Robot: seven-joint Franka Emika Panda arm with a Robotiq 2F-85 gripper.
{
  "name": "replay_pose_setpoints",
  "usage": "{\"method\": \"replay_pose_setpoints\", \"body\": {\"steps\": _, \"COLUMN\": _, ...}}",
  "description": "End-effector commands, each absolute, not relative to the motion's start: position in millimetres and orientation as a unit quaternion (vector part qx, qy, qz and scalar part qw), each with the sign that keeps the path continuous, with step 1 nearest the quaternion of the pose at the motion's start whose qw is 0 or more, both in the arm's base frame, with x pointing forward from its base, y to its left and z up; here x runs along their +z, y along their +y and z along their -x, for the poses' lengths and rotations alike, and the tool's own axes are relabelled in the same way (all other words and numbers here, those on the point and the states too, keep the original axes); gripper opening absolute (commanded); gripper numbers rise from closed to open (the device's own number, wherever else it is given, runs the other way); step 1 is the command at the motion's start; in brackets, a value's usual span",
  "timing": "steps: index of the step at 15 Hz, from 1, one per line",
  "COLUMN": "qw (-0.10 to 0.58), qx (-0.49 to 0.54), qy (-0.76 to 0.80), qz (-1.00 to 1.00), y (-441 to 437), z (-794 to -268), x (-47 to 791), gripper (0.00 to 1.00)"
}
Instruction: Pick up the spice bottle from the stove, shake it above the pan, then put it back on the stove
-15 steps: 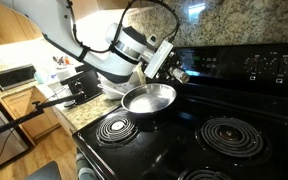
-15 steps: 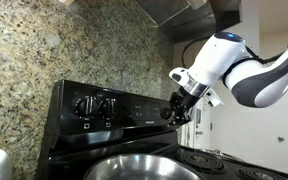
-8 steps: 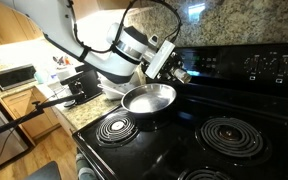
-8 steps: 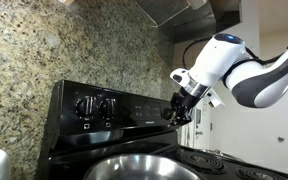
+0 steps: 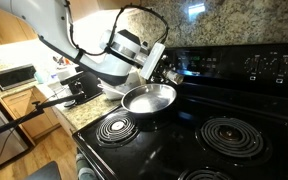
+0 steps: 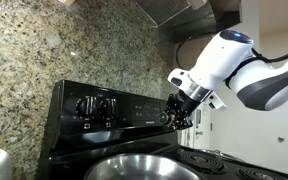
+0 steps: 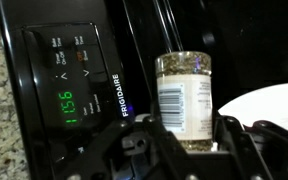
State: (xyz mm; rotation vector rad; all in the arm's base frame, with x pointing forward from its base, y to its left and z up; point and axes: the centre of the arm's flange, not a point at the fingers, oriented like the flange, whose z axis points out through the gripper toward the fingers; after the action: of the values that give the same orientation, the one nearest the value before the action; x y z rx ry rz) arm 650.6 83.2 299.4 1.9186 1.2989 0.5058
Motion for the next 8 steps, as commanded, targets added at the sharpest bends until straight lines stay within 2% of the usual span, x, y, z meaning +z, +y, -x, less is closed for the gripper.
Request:
{"method": "replay_pose_setpoints", "body": {"steps": 1, "qw": 0.378, "qx": 0.207, "qy": 0.500, "qz": -0.751, "y": 77.6, "z": -643.2, "x": 300.1, "gripper": 0.18}}
{"method": "replay_pose_setpoints", "body": {"steps": 8, "qw": 0.380, "qx": 0.214, "qy": 0.433, "qz": -0.788, "y": 41.0, "z": -662.5, "x": 313.7, "gripper": 0.18}}
